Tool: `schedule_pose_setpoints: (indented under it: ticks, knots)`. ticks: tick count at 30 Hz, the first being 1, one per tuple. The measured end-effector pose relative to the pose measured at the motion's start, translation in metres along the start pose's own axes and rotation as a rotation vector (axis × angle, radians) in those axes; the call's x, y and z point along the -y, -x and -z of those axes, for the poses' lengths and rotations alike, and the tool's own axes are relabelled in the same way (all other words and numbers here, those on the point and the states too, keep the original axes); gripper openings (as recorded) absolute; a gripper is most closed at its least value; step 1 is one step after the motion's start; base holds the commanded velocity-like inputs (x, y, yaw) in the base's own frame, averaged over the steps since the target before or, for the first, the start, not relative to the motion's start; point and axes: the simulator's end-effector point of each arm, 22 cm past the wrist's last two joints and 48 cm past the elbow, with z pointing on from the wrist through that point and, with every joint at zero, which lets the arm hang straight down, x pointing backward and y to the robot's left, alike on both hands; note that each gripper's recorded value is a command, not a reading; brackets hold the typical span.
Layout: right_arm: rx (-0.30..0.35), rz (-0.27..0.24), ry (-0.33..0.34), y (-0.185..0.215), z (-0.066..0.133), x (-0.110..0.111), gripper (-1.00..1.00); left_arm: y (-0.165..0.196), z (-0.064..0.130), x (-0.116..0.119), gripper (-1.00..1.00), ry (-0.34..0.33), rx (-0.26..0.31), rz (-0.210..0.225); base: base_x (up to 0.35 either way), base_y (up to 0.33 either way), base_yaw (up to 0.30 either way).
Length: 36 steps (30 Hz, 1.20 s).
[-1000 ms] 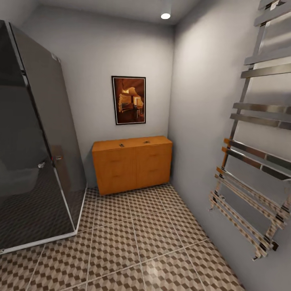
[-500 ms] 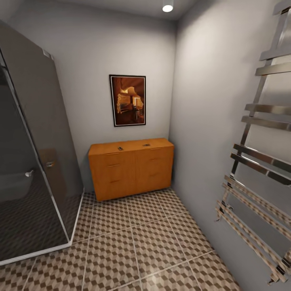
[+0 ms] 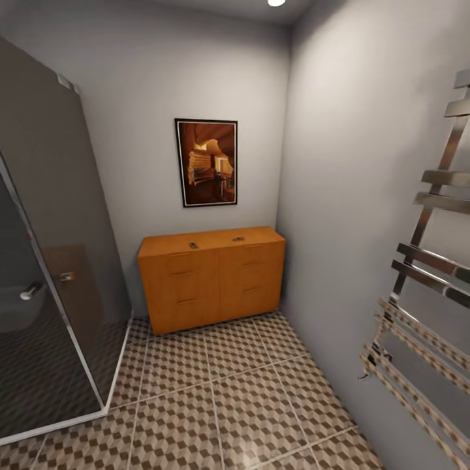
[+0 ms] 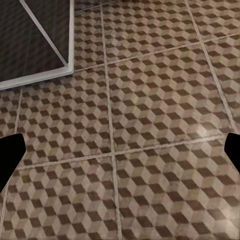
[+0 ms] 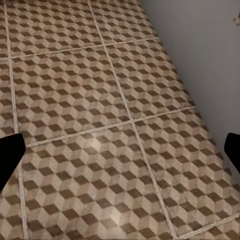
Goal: Take the four mousetraps from the cabinet in the bathroom and place them on the bathroom floor. Make sure all four end up on the same floor surface, and ensure that at least two of them are either under or directly next to the same bathroom sink.
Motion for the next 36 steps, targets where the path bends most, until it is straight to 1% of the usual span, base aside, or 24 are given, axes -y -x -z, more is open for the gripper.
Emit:
schedule_pose_setpoints:
  ticks: [14,36]
  knots:
    - [0.0,0.0,-0.002,0.0001,-0.0001,0.0003,1.0,0.0001,-0.0001,0.0,1.0,0.0,0.0,0.0,0.256,-0.157,0.171]
    - [0.0,0.0,-0.002,-0.0001,0.0,0.0003,1.0,-0.0001,0.0,-0.0001,1.0,0.0,0.0,0.0,0.227,-0.169,0.184]
